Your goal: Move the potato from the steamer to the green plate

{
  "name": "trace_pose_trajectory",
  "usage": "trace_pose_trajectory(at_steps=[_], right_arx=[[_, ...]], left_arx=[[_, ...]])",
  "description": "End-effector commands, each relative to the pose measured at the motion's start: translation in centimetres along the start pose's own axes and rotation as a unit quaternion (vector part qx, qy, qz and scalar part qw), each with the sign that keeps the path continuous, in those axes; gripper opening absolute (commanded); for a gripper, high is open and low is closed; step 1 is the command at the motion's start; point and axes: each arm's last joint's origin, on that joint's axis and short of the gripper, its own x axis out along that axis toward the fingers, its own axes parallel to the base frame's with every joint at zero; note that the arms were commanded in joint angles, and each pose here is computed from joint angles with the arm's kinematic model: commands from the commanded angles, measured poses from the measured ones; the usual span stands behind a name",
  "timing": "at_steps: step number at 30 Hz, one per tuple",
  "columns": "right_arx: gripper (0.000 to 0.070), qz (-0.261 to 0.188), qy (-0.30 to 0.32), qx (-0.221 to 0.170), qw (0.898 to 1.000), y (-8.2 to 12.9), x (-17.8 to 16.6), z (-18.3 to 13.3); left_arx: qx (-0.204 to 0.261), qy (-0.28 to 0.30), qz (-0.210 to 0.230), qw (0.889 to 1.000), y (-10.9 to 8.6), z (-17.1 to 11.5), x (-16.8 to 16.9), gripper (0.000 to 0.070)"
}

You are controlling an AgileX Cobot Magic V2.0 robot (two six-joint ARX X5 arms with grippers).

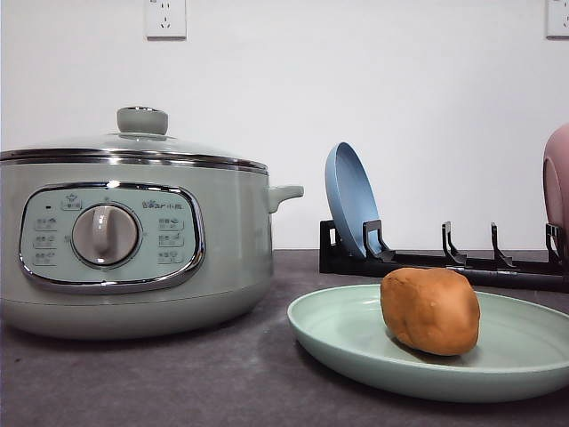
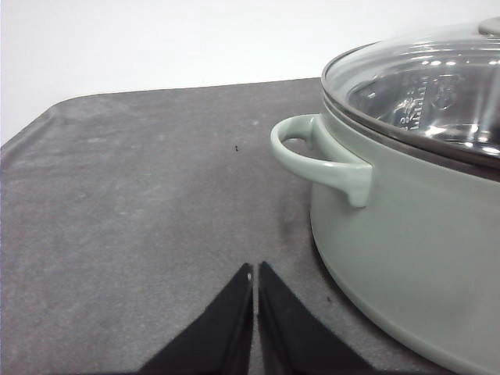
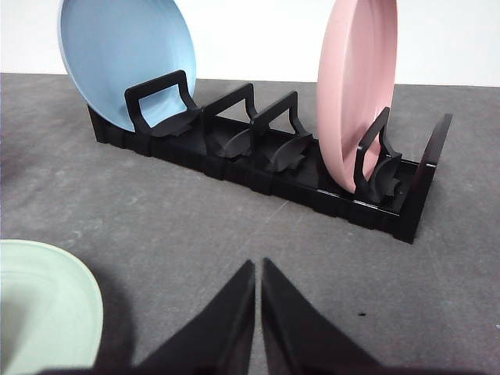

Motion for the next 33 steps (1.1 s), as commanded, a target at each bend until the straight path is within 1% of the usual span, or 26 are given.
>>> trace_pose_trajectory(at_steps=[1, 33], right_arx=[[0.0, -0.001, 0.0, 0.005, 1.0, -0.02, 0.03, -0.12], [0.0, -0.001, 0.0, 0.005, 1.0, -0.02, 0.03, -0.12]], left_arx=[[-0.002, 0.013, 0.001, 1.0, -0.03, -0.74, 0.19, 0.0002], [-0.002, 0.013, 0.001, 1.0, -0.03, -0.74, 0.19, 0.0002]])
